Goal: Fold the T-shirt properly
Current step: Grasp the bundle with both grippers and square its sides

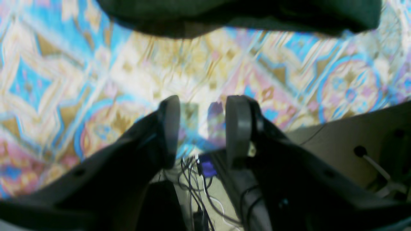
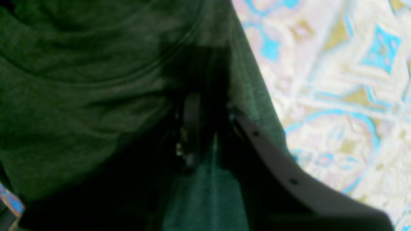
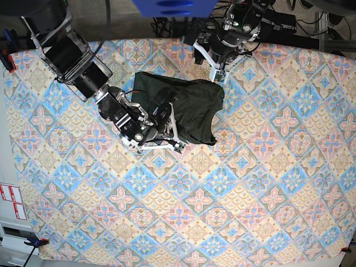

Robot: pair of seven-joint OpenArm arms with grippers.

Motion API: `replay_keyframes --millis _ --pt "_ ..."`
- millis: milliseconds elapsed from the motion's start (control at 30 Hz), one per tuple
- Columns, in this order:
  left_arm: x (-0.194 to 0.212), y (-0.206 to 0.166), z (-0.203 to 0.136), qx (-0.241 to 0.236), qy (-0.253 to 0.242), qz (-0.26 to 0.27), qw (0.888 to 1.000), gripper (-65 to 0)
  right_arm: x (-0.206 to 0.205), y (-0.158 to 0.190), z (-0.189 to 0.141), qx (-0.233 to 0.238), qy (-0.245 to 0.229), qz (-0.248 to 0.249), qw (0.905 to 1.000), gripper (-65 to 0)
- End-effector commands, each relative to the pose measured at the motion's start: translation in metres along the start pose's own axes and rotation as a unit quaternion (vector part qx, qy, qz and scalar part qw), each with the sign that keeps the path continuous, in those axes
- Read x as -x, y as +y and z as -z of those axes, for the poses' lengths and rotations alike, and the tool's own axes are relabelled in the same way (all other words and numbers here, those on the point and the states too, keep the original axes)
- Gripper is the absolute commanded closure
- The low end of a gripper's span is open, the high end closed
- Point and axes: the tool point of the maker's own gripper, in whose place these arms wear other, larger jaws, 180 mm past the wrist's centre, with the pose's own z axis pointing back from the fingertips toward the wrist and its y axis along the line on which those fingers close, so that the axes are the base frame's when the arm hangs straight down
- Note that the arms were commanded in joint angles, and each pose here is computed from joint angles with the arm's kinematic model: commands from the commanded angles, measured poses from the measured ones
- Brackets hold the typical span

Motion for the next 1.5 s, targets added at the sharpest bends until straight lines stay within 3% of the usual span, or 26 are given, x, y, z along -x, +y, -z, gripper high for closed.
replay_keyframes --millis 0,133,367,600,833,1067,1300,1467 --pt "-0.011 -0.001 -0.001 0.002 -0.016 0.003 1.0 -21.6 -0.015 -0.015 -0.012 0.019 -0.021 -0.008 0.9996 -9.0" --pt "-0.031 0.003 0.005 -0.002 -0.034 0.009 0.999 -21.6 -0.027 -0.036 -0.036 0.044 -0.057 -0.004 0.9974 -9.0" --pt "-0.034 0.014 0.022 -0.017 -0.026 0.015 0.999 -21.9 -0.028 -0.072 -0.053 0.073 -0.083 0.049 0.9926 -9.1" --pt "-0.033 0.027 0.038 -0.033 -0.012 0.019 0.999 -21.9 0.015 -0.084 -0.029 0.067 -0.026 0.102 0.9922 -9.1" --pt "-0.042 0.038 0.051 -0.047 -0.009 0.025 0.999 -22.0 0.023 -0.085 -0.025 0.067 -0.025 0.105 0.9919 -9.1" --pt "-0.06 0.055 0.07 -0.068 -0.007 0.036 0.997 -22.0 0.081 -0.064 -0.019 0.055 0.028 0.11 0.992 -9.1" --pt "-0.08 0.038 0.091 -0.057 -0.006 0.083 0.995 -22.0 0.11 -0.043 -0.027 0.049 0.036 0.093 0.9938 -9.0" --pt "-0.103 0.028 0.11 -0.057 -0.021 0.087 0.994 -22.0 0.122 -0.027 -0.038 0.043 0.041 0.077 0.9952 -8.7"
